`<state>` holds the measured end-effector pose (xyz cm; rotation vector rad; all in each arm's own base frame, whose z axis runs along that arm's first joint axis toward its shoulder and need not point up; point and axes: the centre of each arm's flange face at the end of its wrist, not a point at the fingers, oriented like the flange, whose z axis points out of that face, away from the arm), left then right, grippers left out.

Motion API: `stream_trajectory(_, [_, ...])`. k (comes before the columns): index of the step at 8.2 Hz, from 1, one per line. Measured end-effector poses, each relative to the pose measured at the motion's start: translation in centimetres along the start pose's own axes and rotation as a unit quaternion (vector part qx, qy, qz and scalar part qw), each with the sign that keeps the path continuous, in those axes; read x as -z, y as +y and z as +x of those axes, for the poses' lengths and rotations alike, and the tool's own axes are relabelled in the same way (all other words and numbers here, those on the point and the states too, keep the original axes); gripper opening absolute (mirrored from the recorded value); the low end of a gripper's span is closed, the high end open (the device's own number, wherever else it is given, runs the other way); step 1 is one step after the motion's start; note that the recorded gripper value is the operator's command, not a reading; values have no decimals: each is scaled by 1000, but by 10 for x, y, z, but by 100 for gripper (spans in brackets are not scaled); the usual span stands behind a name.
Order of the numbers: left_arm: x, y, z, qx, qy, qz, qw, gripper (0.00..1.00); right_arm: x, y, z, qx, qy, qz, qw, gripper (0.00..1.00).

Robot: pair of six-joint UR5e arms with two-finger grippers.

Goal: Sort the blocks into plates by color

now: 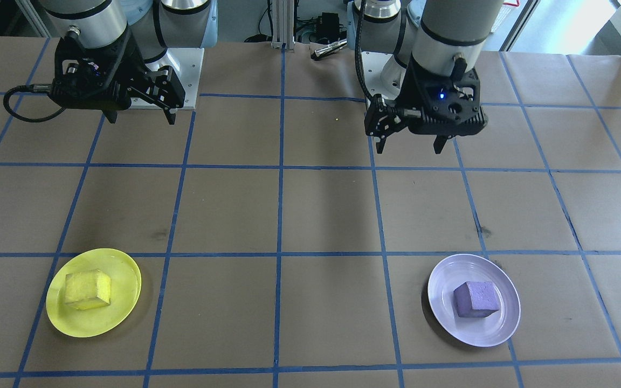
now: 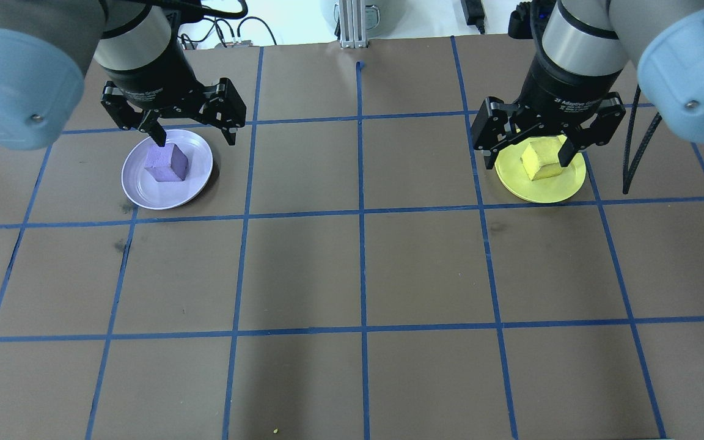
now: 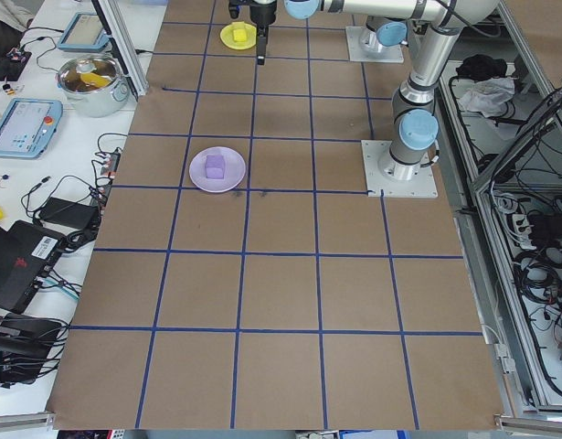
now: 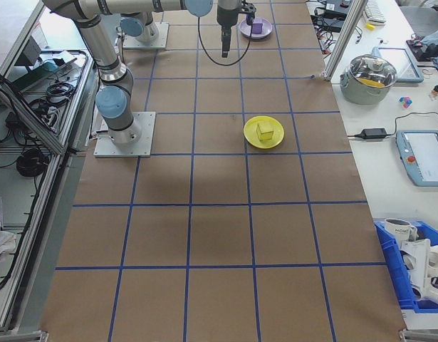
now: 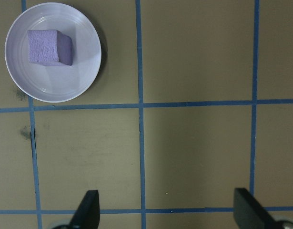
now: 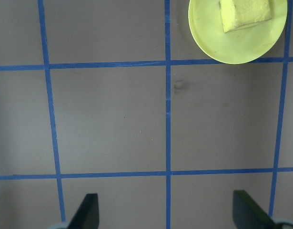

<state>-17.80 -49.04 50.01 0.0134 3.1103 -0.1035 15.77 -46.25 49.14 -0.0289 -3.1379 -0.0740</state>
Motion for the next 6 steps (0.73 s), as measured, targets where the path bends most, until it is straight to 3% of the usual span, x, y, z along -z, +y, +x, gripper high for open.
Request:
stream_trajectory(3, [34,27,0,1,7,22,1000,100,4,0,-1,4,-10,4,1000,100])
stream_trajectory(6, [38,30,-1,0,8,26,1000,100,12,-2,-3,2,-22,10,1000,100])
